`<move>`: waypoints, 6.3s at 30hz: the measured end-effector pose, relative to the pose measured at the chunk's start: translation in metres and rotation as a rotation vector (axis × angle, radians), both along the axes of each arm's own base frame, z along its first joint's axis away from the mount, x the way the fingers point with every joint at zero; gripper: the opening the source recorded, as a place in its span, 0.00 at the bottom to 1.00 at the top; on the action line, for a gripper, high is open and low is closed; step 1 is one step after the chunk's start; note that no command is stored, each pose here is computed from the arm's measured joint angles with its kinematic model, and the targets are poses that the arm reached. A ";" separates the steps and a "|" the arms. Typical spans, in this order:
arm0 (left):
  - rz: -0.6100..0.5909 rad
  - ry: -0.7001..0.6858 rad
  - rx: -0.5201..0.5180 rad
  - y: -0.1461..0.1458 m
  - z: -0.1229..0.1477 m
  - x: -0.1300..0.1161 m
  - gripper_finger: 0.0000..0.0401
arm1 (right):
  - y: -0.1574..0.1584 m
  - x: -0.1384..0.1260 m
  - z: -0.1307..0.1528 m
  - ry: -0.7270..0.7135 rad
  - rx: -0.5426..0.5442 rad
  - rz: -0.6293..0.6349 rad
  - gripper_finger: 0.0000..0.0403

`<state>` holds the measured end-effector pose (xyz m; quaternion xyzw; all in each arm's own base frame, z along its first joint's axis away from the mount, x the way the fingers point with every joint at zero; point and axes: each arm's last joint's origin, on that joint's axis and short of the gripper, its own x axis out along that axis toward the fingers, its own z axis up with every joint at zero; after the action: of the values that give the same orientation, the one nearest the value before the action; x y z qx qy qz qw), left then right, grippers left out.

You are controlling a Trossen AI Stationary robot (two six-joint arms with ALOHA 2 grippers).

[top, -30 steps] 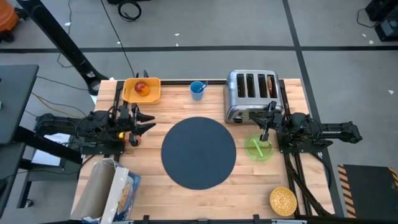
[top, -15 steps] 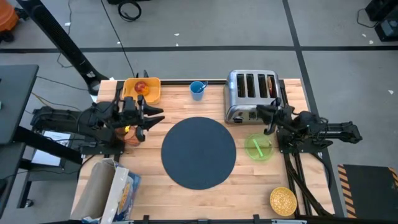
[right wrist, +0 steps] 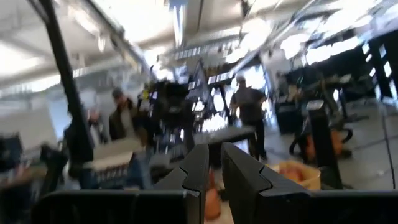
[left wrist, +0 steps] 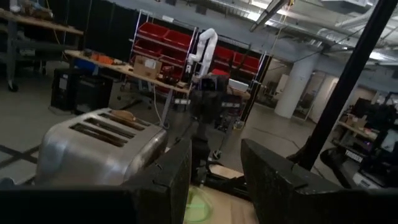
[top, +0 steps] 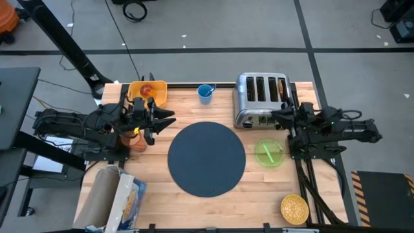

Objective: Arrange a breakfast setting
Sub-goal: Put the yellow bowl on the dark blue table mat

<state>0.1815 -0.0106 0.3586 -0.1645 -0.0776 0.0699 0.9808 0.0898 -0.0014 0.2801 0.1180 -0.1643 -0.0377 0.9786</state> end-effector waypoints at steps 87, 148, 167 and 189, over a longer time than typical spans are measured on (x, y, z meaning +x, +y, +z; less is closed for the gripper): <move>-0.111 0.253 0.030 -0.003 -0.024 0.000 0.37 | 0.288 0.092 -0.124 1.833 1.112 -0.650 0.35; -0.111 0.255 0.040 -0.003 -0.024 0.000 0.36 | 0.219 0.184 -0.091 1.916 0.197 0.051 0.05; -0.111 0.253 0.030 -0.003 -0.024 0.000 0.36 | 0.148 0.240 -0.091 1.747 -0.560 0.520 0.05; -0.111 0.240 -0.021 -0.003 -0.024 0.000 0.36 | 0.095 0.277 -0.087 1.411 -1.327 0.754 0.05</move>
<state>0.1817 -0.0138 0.3349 -0.1694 0.0502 0.0355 0.9836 0.3664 0.0939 0.1926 -0.4495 0.5057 0.3084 0.6687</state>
